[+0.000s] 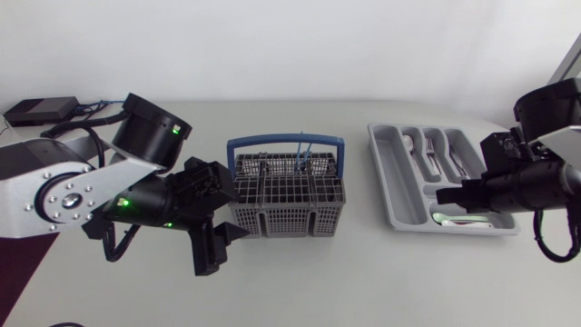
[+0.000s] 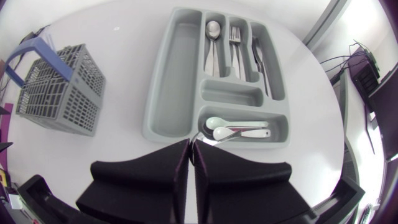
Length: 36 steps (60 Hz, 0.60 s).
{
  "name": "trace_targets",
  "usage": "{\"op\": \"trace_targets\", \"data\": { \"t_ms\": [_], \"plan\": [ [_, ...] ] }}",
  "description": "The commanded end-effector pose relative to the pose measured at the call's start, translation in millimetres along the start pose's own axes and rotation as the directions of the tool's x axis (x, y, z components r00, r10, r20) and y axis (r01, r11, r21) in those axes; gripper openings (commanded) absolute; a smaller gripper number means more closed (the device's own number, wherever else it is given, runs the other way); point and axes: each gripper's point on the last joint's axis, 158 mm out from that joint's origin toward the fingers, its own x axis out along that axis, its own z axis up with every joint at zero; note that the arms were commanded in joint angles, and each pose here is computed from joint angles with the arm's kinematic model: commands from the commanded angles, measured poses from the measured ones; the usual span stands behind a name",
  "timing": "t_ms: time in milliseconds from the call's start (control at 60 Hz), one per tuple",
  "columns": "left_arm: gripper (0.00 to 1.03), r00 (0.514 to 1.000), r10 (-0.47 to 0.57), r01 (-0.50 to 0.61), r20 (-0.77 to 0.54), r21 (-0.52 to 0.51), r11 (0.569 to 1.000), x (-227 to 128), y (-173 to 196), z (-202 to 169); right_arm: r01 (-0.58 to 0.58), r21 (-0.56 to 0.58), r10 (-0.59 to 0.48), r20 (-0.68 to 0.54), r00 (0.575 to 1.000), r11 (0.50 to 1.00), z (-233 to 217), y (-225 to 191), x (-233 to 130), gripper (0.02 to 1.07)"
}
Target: Unload the cutlery basket into the drawer organizer.
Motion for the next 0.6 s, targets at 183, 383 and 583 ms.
{"op": "trace_targets", "data": {
  "t_ms": [183,383,583],
  "plan": [
    [0.98,1.0,0.007,-0.007,-0.01,-0.024,1.0,-3,-2,-10,0.139,-0.022,-0.14,-0.088,0.986,0.99,-12,-37,51,0.08],
    [0.98,1.0,0.006,-0.007,-0.012,-0.019,1.0,1,-1,-11,0.207,-0.049,-0.212,-0.151,0.965,0.977,-23,-49,86,0.08],
    [0.98,1.0,0.012,-0.012,-0.016,-0.016,1.0,2,3,-12,0.228,-0.054,-0.234,-0.165,0.958,0.972,-28,-52,100,0.32]
  ]
}}
